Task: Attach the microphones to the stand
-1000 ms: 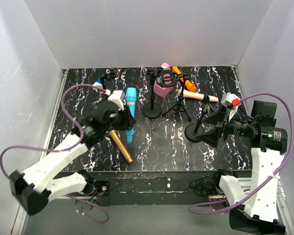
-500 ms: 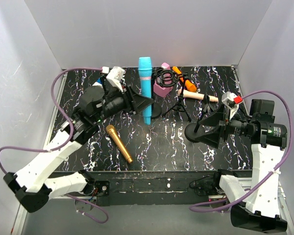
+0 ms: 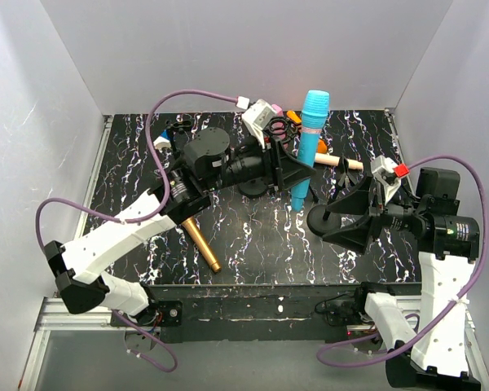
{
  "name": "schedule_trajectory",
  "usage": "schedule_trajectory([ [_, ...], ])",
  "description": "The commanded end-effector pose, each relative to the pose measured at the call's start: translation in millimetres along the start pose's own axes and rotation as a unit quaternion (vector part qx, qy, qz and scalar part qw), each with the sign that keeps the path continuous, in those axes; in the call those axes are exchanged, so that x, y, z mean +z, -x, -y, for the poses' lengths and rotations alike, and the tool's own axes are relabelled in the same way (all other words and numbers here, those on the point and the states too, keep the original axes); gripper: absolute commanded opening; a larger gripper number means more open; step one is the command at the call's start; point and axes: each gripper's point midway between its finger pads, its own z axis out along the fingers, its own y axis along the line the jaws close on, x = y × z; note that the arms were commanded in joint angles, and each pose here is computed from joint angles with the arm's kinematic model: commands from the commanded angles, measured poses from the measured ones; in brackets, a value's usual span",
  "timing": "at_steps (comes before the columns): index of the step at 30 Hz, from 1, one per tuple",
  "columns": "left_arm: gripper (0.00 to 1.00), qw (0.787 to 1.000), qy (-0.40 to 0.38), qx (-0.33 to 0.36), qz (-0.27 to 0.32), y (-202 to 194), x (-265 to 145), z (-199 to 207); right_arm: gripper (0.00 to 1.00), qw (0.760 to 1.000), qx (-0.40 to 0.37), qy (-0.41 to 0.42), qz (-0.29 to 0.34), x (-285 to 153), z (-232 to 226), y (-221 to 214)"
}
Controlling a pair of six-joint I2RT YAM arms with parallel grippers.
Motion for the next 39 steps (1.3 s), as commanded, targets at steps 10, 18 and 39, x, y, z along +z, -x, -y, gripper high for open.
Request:
schedule_trajectory([
  [10,0.00,0.996,-0.052,0.043,0.061,45,23,38,0.97,0.999,-0.003,0.043,0.028,0,-18,28],
  [18,0.00,0.995,-0.062,0.035,0.071,46,33,39,0.97,0.997,0.029,0.066,0.026,-1,-26,40],
  [39,0.00,0.993,-0.071,0.024,0.091,52,40,42,0.96,0.995,0.036,0.087,0.020,-3,-32,50],
])
